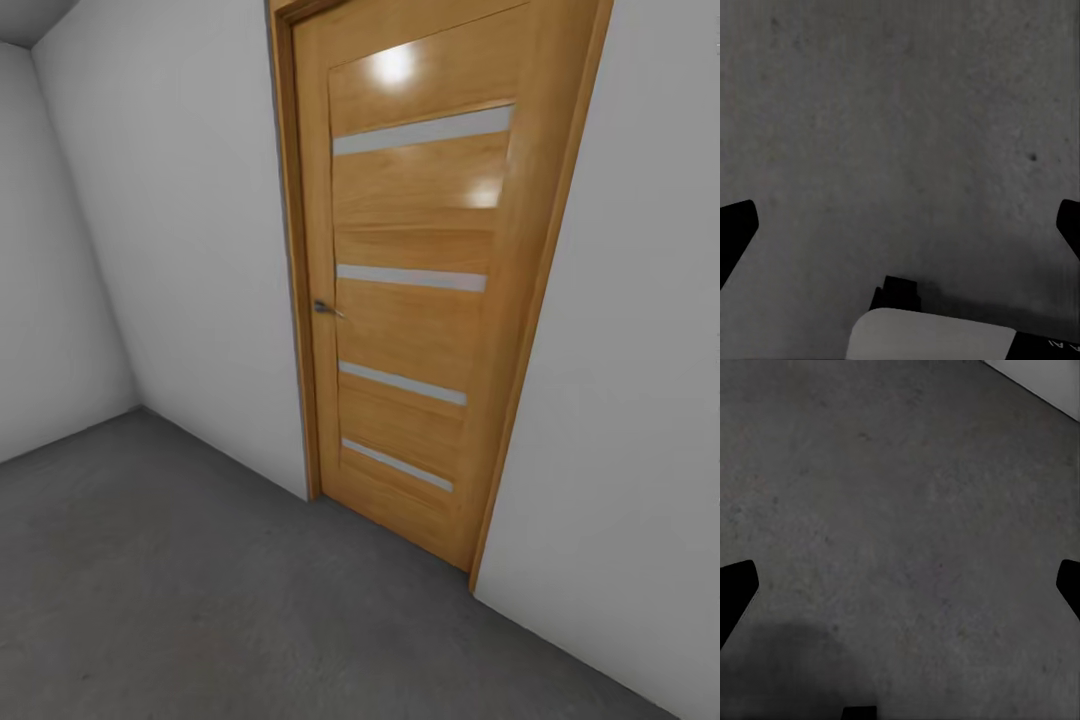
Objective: Move the two storage containers from the living room to the garage. In the garage, place one container on the floor and stack the other container on top of it (either order is fine).
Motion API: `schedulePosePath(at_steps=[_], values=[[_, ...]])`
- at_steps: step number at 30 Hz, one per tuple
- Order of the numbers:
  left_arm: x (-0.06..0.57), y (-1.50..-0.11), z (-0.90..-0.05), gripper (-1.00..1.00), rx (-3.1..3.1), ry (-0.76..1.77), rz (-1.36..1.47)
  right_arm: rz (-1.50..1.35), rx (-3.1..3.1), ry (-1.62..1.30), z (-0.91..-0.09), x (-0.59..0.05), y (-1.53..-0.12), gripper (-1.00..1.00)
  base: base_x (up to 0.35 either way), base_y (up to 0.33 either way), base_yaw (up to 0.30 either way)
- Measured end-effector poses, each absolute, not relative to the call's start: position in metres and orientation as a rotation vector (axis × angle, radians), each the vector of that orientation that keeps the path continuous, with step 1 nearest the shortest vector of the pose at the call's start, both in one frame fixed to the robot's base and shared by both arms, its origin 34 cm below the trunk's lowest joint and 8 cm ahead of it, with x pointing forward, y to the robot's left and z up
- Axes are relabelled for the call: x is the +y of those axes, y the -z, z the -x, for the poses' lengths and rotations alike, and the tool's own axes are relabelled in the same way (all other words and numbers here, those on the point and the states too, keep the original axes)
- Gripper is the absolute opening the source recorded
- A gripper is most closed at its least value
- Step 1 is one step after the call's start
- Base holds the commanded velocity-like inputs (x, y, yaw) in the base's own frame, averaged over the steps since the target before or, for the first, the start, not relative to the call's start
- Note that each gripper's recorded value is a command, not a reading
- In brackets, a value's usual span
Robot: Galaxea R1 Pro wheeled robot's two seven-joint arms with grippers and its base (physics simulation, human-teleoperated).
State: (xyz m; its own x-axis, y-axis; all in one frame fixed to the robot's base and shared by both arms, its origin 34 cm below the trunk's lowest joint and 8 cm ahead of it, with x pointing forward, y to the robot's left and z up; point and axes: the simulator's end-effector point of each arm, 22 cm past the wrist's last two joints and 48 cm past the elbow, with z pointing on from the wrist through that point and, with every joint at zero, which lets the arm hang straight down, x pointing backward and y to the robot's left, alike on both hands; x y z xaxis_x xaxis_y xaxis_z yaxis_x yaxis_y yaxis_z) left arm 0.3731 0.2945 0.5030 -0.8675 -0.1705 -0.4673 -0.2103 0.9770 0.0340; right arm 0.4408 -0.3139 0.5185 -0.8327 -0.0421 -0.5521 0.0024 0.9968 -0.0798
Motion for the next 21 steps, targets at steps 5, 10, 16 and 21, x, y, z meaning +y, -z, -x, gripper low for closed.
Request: schedulePosePath(at_steps=[5,10,16,21], values=[[0.2945,-0.5030,-0.3731,1.00,2.645,-0.115,0.270,0.028,2.553,0.103,-0.4407,-0.3139,-0.5184,1.00,0.278,0.219,-0.264],[0.2941,-0.5030,-0.3731,1.00,2.645,-0.114,0.271,0.028,2.553,0.103,-0.4408,-0.3138,-0.5184,1.00,0.277,0.220,-0.209],[0.2938,-0.5030,-0.3730,1.00,2.645,-0.113,0.271,0.028,2.553,0.103,-0.4409,-0.3138,-0.5185,1.00,0.275,0.221,-0.030],[0.2940,-0.5030,-0.3730,1.00,2.645,-0.114,0.271,0.027,2.553,0.103,-0.4410,-0.3139,-0.5185,1.00,0.274,0.222,-0.002]])
